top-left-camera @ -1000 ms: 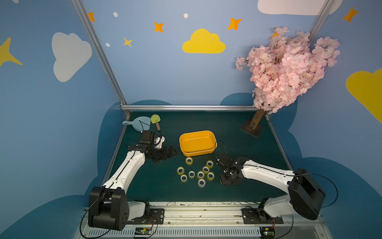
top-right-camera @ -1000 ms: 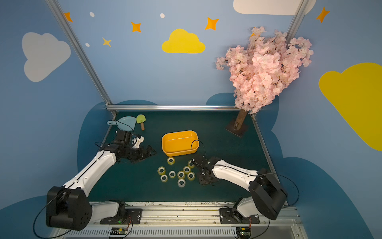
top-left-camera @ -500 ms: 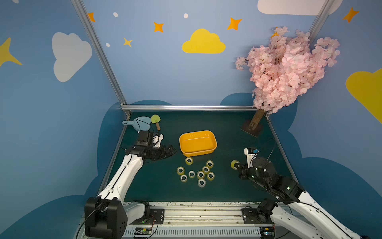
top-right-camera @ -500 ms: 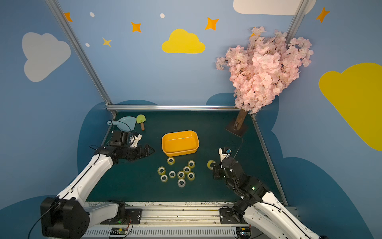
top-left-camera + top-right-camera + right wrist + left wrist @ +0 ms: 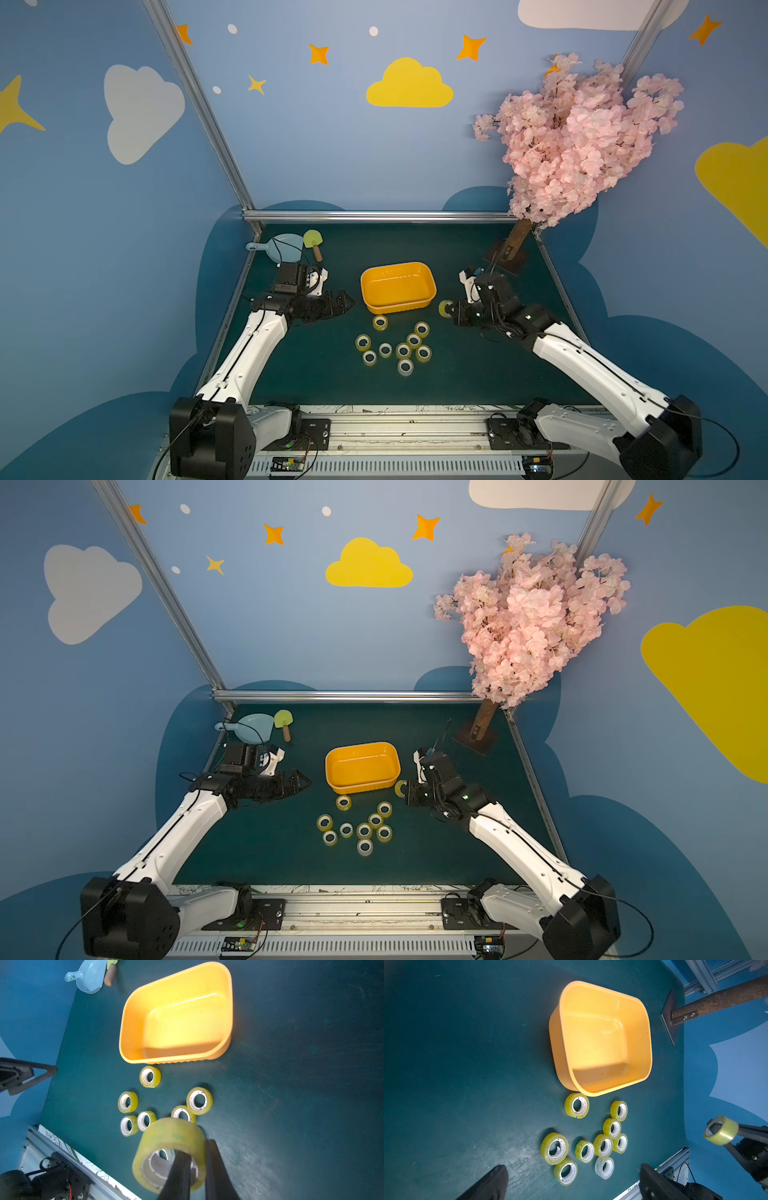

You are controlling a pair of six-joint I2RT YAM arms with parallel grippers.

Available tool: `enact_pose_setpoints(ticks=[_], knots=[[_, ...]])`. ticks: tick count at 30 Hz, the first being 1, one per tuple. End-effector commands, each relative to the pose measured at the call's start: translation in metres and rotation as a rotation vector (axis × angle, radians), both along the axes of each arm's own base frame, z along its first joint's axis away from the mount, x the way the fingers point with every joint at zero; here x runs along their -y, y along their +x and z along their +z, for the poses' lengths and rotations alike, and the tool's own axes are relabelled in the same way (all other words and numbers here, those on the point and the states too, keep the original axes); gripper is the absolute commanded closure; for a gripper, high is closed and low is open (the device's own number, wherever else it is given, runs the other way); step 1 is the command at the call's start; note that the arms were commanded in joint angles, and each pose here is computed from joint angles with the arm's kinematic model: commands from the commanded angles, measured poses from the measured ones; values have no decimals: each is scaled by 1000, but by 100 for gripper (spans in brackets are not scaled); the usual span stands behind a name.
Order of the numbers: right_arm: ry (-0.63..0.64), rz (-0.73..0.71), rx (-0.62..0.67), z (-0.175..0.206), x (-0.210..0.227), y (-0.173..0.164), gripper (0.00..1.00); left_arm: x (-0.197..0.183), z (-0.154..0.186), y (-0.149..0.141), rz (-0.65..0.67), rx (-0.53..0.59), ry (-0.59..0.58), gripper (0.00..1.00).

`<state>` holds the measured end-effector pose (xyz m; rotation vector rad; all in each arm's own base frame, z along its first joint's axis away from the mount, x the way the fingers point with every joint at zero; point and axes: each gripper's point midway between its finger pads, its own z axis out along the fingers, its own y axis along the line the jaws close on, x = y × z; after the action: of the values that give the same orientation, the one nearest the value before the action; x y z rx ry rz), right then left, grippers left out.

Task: Put the transparent tape into the storage box
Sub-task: Place the tape in the storage box.

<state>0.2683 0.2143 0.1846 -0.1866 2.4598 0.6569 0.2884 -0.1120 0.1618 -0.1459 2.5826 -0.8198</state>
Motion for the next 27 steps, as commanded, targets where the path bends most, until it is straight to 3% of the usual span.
enact_pose_setpoints(ticks=[1, 15, 22, 27], knots=[[90, 46, 30, 23, -31, 26, 100, 0, 5, 0, -7, 25, 5, 0], [58, 140, -251, -52, -108, 97, 100, -2, 6, -1, -1, 28, 18, 0], [32, 159, -298, -82, -153, 115, 100, -24, 7, 1, 57, 55, 136, 0], [-31, 119, -316, -108, -168, 131, 100, -27, 9, -1, 70, 61, 137, 0]])
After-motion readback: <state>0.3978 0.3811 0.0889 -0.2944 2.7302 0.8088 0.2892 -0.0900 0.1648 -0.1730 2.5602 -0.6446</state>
